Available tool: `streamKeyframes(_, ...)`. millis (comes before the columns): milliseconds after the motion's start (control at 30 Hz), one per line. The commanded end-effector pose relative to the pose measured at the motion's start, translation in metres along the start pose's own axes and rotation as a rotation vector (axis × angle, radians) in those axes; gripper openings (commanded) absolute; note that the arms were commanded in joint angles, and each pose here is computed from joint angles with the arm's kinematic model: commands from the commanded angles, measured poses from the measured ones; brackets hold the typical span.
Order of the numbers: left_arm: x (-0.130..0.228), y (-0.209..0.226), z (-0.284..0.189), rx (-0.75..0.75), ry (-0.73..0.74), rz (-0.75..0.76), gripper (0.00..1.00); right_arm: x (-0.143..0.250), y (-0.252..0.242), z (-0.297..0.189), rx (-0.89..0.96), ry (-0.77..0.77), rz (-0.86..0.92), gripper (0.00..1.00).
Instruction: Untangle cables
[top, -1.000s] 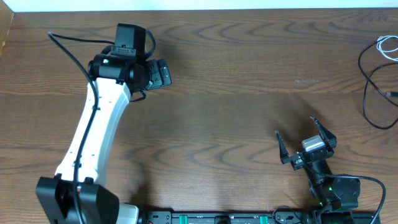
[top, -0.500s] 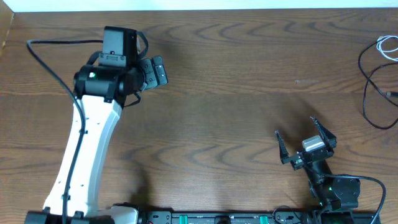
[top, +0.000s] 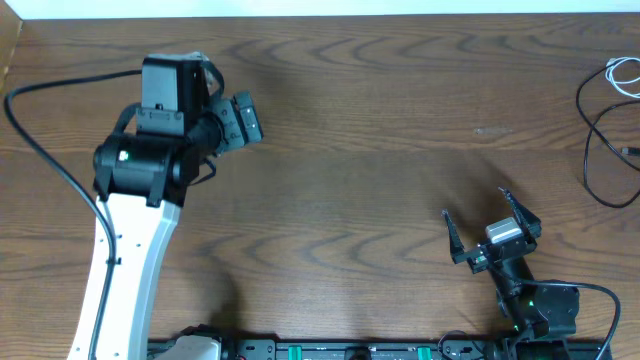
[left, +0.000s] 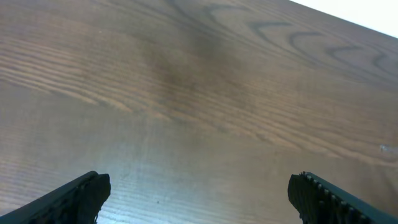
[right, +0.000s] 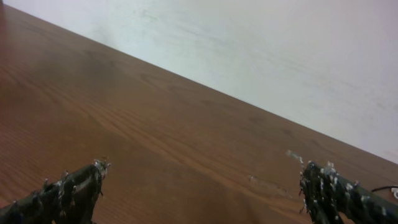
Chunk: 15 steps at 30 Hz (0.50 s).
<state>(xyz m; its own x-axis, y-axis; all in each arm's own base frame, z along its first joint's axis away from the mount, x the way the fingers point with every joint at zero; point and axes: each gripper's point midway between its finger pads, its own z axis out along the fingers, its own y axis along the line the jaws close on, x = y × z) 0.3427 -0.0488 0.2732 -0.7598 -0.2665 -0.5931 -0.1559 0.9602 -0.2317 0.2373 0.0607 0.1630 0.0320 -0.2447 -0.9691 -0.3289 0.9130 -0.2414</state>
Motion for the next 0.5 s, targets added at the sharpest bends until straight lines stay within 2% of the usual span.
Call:
streamKeyframes(0,0.013,0.008,-0.002,-0.015,0.009,0.008,0.97,0.001,-0.002,0.000,0.009,0.001,-0.008,0.99)
streamKeyframes(467,0.090,0.039,-0.016,-0.022,0.027,0.008,0.97,0.001,-0.002,0.000,0.009,0.001,-0.008,0.99)
